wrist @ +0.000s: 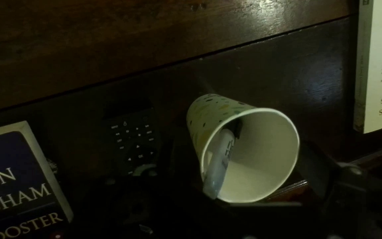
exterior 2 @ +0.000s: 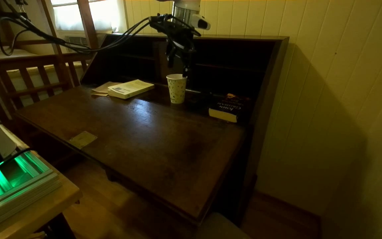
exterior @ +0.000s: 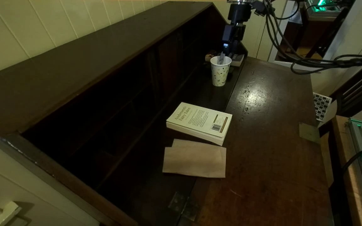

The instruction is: Pick up the marker from the shelf and put it in the cup

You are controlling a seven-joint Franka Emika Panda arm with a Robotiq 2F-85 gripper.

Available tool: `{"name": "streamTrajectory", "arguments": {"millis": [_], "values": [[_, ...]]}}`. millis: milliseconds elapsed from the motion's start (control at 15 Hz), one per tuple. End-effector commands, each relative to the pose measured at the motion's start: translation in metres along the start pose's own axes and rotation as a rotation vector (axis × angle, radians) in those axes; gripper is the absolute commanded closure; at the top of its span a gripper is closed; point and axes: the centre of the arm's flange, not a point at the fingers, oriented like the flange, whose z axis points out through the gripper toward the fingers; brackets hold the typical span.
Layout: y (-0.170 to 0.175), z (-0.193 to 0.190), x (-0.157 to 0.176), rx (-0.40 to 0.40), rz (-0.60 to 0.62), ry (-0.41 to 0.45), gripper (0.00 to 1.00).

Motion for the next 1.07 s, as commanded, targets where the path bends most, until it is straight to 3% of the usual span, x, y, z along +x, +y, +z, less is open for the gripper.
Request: {"name": "streamTrajectory", "arguments": {"millis": [0, 600, 933, 1000], "values": [[-0.005, -0.019, -0.004, -0.008, -0.010, 0.032, 0.00], [-0.031, -0.053, -0.023, -0.075, -0.139, 0.202, 0.00], [-0.046, -0.059, -0.042, -0.071, -0.206, 0.240, 0.00], [-0.035, -0.057, -0.018, -0.077, -0.174, 0.212, 0.00]]}}
